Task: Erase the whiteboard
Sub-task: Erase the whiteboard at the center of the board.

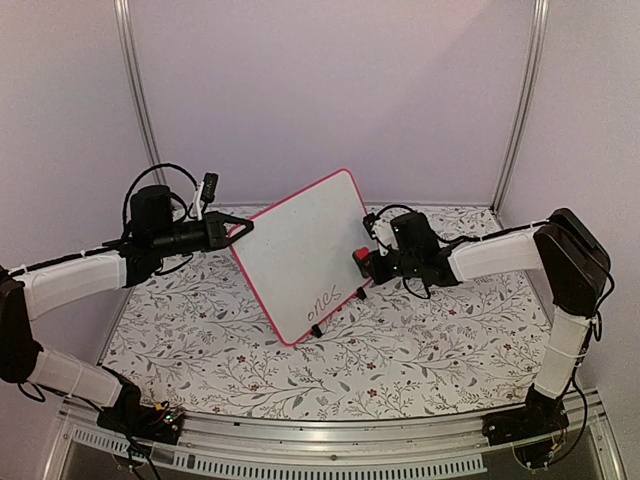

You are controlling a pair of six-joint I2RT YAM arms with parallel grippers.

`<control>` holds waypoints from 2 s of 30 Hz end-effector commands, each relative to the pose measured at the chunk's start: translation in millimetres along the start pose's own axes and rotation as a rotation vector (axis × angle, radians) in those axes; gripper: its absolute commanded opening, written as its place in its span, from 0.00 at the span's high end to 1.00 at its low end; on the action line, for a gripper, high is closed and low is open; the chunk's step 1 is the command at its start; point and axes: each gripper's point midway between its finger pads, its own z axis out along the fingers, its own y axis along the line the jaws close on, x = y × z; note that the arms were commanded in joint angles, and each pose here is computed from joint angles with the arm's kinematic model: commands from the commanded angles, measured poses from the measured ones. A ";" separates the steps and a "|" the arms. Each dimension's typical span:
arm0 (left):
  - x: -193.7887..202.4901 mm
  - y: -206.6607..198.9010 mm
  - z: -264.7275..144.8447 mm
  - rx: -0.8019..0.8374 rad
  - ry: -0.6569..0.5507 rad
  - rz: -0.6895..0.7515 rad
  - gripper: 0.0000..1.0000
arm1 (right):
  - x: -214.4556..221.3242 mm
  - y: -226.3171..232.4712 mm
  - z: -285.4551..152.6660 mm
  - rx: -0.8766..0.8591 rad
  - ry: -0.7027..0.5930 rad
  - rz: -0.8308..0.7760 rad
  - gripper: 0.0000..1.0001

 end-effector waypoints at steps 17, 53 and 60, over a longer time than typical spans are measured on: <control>-10.7 -35.0 -3.9 0.143 -0.018 0.030 1.00 | -5.3 -3.2 -4.1 0.049 0.008 -0.015 0.78; -7.0 -34.6 -0.6 0.142 -0.007 0.027 1.00 | 4.6 -38.2 1.9 0.075 0.003 0.045 0.78; -7.1 -33.6 -0.8 0.138 -0.007 0.028 1.00 | -32.0 -40.3 0.6 0.043 -0.060 0.042 0.78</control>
